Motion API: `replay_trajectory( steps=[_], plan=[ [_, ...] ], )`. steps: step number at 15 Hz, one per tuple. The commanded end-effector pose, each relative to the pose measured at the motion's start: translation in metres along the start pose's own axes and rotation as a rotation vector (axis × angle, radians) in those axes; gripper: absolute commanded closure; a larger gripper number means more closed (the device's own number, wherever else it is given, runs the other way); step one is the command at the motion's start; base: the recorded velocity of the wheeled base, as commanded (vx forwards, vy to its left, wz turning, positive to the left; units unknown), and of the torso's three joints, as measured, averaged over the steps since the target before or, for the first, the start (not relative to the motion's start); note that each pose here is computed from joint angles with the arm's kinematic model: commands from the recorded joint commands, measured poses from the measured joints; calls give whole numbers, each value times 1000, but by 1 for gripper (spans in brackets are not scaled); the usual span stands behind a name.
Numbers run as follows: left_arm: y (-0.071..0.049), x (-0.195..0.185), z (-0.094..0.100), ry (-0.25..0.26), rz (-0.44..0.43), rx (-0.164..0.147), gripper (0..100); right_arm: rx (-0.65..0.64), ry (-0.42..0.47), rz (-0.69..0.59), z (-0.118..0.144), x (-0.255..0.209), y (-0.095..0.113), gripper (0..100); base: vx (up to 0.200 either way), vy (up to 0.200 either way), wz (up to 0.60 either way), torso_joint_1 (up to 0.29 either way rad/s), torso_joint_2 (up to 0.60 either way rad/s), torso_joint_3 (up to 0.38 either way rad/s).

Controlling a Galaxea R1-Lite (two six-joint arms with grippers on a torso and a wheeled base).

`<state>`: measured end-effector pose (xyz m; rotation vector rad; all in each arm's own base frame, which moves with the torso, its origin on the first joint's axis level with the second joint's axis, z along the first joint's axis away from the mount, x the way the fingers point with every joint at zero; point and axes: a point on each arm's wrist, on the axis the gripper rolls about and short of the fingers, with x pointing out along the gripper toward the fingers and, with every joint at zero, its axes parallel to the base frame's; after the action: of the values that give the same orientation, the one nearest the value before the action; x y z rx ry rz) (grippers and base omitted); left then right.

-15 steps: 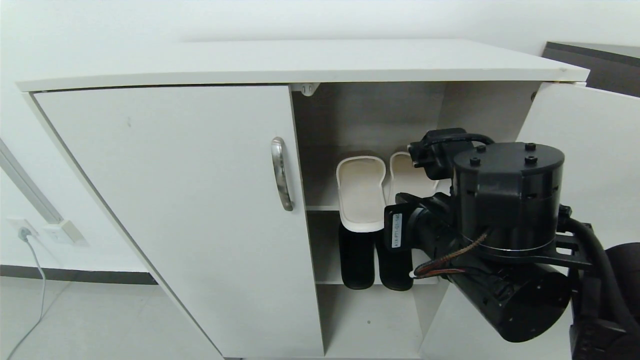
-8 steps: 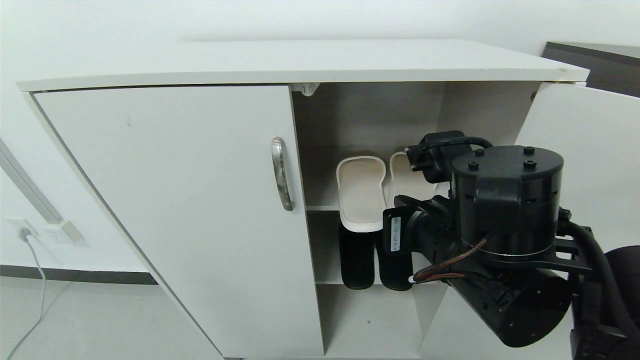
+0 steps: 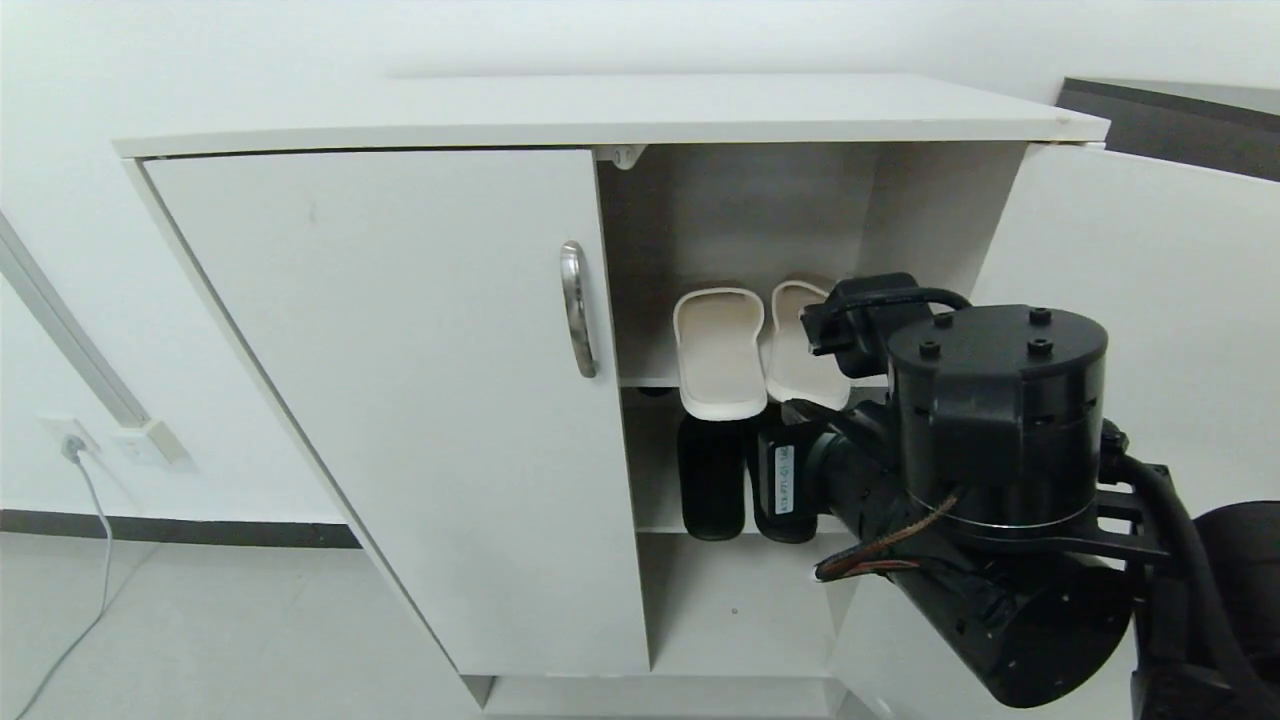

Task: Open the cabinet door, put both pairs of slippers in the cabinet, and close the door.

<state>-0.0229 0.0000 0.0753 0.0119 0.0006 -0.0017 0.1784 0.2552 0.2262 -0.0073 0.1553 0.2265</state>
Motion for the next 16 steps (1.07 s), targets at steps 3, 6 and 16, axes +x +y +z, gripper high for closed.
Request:
replay_trajectory(
  steps=[3,6,16],
  plan=[
    [0,0,0,1,0,0,100,-9,5,-3,-3,2,0,100,-200,0,0,2,2,2],
    [0,0,0,1,0,0,100,-12,8,-6,-4,3,0,100,-200,0,0,2,4,4],
    [0,0,0,1,0,0,100,-28,33,-26,-16,16,-4,100,-20,0,0,0,0,0]
  ],
)
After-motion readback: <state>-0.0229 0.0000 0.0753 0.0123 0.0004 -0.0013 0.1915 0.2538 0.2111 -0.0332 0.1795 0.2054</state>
